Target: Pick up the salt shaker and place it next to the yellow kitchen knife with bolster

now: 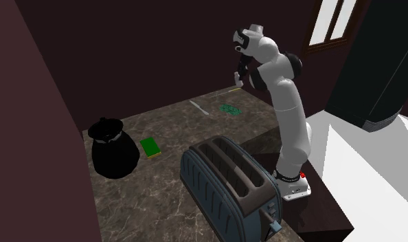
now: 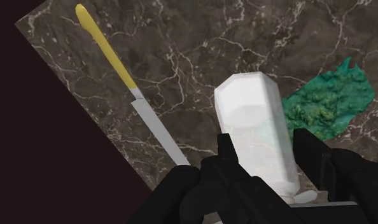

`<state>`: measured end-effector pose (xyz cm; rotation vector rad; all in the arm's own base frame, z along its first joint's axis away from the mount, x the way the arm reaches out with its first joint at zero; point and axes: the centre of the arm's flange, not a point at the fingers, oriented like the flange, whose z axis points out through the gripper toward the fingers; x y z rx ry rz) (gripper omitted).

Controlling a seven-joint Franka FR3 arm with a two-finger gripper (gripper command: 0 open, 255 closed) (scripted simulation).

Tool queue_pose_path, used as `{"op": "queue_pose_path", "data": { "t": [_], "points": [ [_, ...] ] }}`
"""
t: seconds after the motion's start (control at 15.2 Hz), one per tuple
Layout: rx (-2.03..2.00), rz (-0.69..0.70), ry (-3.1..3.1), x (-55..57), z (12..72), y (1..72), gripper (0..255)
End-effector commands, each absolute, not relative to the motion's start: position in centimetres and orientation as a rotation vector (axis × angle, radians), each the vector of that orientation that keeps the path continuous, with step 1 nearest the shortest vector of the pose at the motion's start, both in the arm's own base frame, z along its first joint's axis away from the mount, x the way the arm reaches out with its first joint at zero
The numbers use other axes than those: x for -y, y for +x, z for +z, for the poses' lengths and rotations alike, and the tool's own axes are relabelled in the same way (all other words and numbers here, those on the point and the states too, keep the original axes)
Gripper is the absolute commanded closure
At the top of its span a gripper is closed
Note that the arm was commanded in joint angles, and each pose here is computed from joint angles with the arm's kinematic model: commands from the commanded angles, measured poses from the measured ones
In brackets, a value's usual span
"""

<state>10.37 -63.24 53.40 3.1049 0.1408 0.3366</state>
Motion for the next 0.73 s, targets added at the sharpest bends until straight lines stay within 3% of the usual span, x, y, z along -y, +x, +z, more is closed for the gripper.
{"op": "queue_pose_path", "data": {
  "t": [0.0, 0.66],
  "points": [
    [-0.141, 0.337, 3.104, 63.3, 52.3, 10.3, 255],
    [-0.141, 0.337, 3.104, 63.3, 47.0, 10.3, 255]
  ]
}}
